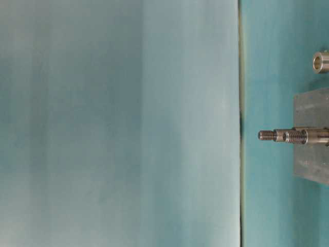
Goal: Insert the washer onto the shaft.
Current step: 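Move the right gripper over the two steel washers beside the block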
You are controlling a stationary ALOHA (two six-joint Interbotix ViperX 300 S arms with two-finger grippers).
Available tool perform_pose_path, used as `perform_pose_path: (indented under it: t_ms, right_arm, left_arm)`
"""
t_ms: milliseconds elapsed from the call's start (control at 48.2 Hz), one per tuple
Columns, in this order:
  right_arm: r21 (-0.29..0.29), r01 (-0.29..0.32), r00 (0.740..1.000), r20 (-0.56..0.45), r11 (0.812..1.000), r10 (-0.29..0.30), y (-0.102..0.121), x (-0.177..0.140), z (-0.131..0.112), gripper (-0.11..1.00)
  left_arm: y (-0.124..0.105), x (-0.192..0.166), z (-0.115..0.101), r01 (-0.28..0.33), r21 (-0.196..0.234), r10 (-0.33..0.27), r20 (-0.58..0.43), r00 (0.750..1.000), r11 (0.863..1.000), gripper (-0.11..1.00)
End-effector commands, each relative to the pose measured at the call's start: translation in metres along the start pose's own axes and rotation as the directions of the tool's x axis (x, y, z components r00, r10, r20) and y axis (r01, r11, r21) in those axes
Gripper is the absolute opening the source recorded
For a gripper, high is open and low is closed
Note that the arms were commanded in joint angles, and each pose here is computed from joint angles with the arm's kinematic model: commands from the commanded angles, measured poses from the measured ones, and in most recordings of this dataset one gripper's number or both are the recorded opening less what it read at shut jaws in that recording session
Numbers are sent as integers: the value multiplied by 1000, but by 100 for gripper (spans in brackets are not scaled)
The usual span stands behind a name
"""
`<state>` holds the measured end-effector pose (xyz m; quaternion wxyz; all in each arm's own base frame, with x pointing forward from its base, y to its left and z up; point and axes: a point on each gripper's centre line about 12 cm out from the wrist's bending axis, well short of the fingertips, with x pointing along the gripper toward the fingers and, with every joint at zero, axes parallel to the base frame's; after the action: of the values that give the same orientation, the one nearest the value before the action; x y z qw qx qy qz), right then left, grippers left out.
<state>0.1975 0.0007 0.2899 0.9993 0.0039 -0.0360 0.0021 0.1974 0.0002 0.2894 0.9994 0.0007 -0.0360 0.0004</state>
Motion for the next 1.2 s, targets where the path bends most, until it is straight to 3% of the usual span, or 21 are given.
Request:
perform_pose_path:
  t_ms: [0, 62, 145, 311, 415, 539, 747, 850, 1016, 1182]
  right_arm:
    - [22, 29, 999, 34, 999, -30, -6, 4, 14, 1]
    - [121, 80, 996, 20, 989, -83, -14, 4, 14, 5]
    - [229, 157, 988, -26, 961, -155, -28, 3, 9, -2]
    - [231, 210, 974, -128, 950, -184, -36, 6, 2, -2]
    - [229, 227, 950, -267, 947, -163, -35, 10, -11, -2]
    - [225, 242, 900, -416, 944, -131, -33, 17, -24, -2]
    - [198, 256, 818, -566, 946, -103, -36, 41, -38, -2]
    - [169, 259, 756, -648, 951, -91, -38, 56, -49, -2]
    - [108, 240, 666, -741, 965, -83, -42, 77, -62, -2]
    - [78, 247, 587, -805, 966, -85, -51, 96, -76, -2]
  left_arm:
    - [1, 6, 1, -5, -20, 5, -31, 1000, 1000, 0]
    - [1, 10, -4, -8, -38, 5, -80, 997, 999, 0]
    - [1, 14, -8, -12, -47, 5, -135, 991, 999, 0]
    - [4, 14, -14, -29, -38, 20, -206, 978, 999, 0]
    - [6, 14, -20, -36, -35, 26, -268, 963, 999, 0]
    - [6, 14, -27, -39, -31, 26, -346, 938, 999, 0]
    - [6, 14, -41, -44, -29, 27, -454, 891, 999, 0]
    - [6, 18, -39, -42, -18, 28, -473, 881, 999, 0]
    - [7, 25, -47, -26, 12, 29, -550, 834, 1000, 0]
    - [7, 28, -50, -13, 31, 29, -561, 828, 999, 0]
